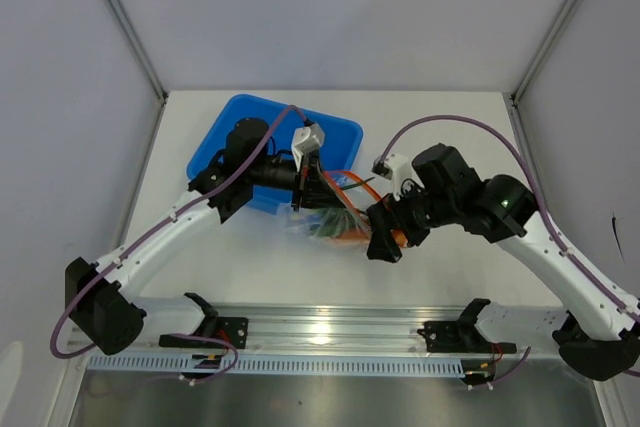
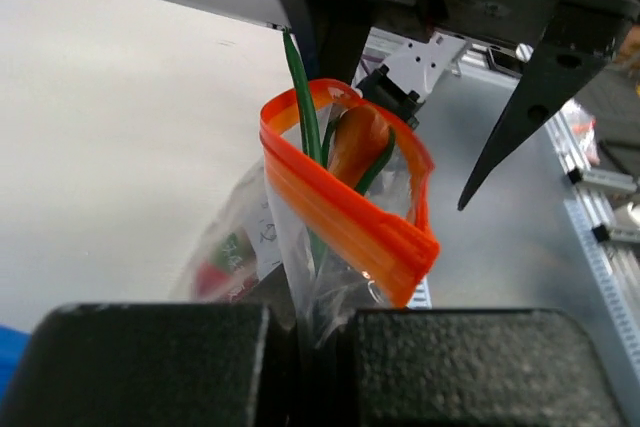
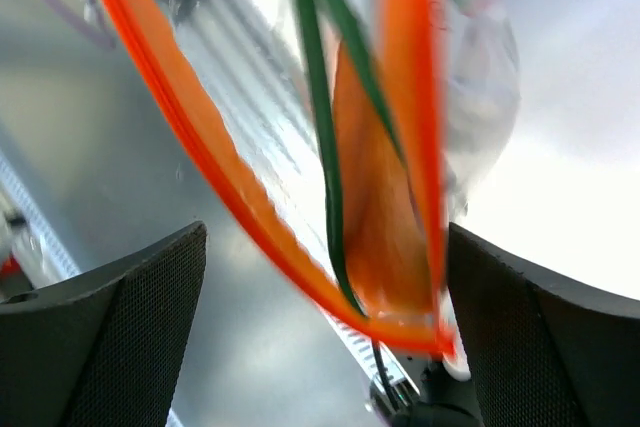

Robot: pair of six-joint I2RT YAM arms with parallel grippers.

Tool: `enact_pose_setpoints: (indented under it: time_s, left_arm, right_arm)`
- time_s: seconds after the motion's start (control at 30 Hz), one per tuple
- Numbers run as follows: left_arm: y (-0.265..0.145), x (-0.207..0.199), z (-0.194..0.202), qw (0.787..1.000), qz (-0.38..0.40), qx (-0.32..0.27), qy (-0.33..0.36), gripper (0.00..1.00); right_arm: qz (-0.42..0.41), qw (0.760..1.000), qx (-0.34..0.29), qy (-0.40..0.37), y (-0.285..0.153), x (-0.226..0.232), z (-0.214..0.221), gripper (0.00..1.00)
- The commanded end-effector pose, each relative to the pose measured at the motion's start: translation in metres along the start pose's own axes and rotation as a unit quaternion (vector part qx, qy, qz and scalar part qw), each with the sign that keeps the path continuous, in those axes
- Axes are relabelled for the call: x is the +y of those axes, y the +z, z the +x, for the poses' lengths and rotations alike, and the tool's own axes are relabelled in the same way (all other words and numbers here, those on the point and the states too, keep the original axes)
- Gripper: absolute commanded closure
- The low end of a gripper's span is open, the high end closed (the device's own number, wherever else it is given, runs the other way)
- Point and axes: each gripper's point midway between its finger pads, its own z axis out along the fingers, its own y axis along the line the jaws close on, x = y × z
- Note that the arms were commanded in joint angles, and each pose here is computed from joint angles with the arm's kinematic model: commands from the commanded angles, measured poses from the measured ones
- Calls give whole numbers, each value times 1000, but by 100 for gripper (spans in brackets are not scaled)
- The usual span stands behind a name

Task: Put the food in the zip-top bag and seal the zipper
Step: Adjust the zipper food storage bag at the center of the board.

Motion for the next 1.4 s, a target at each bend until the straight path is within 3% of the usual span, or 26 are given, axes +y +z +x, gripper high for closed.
enact_pose_setpoints:
  time_s: [0.0,0.27,0.6,1.07,1.27,1.37]
  left_arm:
    - [-10,-2,-24,998,-35,-50,-29,99]
    - [-12,-10,-39,994,-36,-85,-55,99]
    - [-22,-28,-60,990,-2,-126,-66,100]
    - [-30,-45,-77,978,52,-177,-97,99]
    - [-31,-49,-76,974,64,-189,-110,100]
    - [-32,-51,-72,972,73,-193,-116,100]
  right_arm:
    - [50,994,-94,40,-24,-13,-31,1]
    - [64,971,-201,116,-49,-46,-31,1]
    - [50,961,-229,149,-31,-59,-12,1]
    - [-79,928,-361,40,-30,-30,-33,2]
    - [-116,902,-416,0,-40,-17,-48,21]
    - [-130,890,-437,-16,-48,-11,-55,38]
